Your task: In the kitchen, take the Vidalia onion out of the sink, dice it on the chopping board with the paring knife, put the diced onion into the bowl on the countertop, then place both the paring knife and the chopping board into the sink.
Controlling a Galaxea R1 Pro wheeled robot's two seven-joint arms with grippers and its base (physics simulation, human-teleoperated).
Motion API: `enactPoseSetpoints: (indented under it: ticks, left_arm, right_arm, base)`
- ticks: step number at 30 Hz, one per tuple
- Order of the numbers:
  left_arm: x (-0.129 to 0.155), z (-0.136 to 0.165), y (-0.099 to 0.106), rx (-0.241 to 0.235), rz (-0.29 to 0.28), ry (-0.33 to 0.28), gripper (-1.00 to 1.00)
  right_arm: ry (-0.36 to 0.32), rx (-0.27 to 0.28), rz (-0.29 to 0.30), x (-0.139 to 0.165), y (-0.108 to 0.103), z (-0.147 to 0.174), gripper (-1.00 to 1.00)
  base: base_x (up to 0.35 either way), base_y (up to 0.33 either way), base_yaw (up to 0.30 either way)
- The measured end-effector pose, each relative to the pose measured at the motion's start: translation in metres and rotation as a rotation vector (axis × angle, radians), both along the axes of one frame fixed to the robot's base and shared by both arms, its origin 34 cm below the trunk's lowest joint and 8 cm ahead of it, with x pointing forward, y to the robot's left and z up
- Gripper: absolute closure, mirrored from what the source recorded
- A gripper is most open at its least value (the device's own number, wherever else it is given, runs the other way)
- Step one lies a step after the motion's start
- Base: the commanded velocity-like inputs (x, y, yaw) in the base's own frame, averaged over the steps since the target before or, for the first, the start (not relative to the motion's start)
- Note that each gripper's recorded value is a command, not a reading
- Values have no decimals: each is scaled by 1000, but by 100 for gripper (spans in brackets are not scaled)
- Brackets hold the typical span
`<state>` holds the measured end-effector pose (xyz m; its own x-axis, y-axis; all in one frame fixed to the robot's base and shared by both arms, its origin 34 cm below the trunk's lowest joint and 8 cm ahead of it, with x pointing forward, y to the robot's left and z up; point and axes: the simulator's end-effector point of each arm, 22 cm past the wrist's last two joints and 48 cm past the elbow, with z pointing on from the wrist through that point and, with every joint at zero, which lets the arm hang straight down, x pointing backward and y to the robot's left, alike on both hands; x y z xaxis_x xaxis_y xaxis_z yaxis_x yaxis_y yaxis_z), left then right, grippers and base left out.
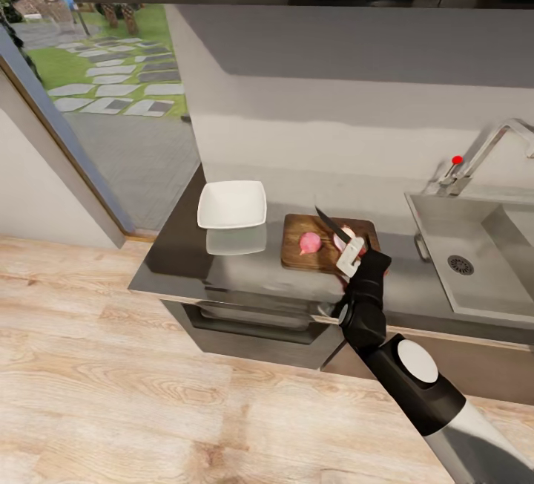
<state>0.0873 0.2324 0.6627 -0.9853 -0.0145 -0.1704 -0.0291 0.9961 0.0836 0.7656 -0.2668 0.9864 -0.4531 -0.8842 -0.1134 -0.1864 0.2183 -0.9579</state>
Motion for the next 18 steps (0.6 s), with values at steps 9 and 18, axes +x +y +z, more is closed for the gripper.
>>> enactPoseSetpoints:
  ticks: [9,18]
  left_arm:
    - [0,0,0,0,0,0,-100]
    - [0,0,0,0,0,0,-100]
  right_arm:
    - [2,-1,0,0,0,-1,100]
    - [3,-3,-1,0,-1,-1,100]
  base:
    - [0,0,0]
    - [0,0,0]
